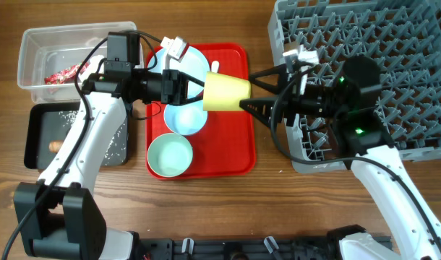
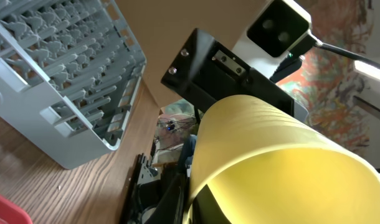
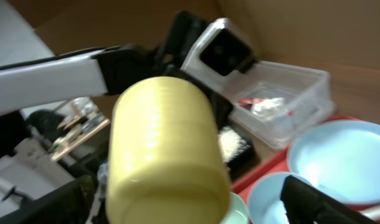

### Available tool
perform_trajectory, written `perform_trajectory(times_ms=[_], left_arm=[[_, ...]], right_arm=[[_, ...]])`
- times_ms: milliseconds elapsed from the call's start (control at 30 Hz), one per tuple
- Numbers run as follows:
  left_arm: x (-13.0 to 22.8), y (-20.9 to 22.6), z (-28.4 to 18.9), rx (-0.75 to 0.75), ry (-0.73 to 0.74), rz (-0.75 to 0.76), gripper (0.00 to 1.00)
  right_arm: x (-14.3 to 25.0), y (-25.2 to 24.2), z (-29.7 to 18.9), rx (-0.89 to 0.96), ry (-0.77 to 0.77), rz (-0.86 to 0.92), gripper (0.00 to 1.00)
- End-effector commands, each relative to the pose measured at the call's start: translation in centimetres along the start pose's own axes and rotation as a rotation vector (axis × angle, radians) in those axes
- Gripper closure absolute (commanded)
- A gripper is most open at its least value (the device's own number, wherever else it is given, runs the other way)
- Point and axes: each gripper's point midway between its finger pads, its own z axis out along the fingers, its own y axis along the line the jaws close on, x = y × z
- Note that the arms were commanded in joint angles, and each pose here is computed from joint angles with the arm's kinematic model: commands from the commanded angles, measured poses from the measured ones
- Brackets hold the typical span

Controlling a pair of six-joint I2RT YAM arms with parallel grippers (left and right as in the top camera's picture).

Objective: Sort waste into correct bins and load items into the dishwasher rack
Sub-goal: 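Lift the yellow cup and pass it to the right gripper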

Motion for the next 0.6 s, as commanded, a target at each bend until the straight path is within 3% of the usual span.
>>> perform_trajectory(times_ms=[0, 567], left_arm=[[0.0, -1.4, 0.0, 0.042, 0.009, 0.023, 0.96], [0.3, -1.5, 0.5, 0.046, 0.023, 0.024, 0.96]], right_arm=[[0.1, 2.2, 0.8, -0.131, 0.033, -0.053, 0.10], [0.4, 4.3, 1.9, -0.213, 0.048, -0.089, 0.30]])
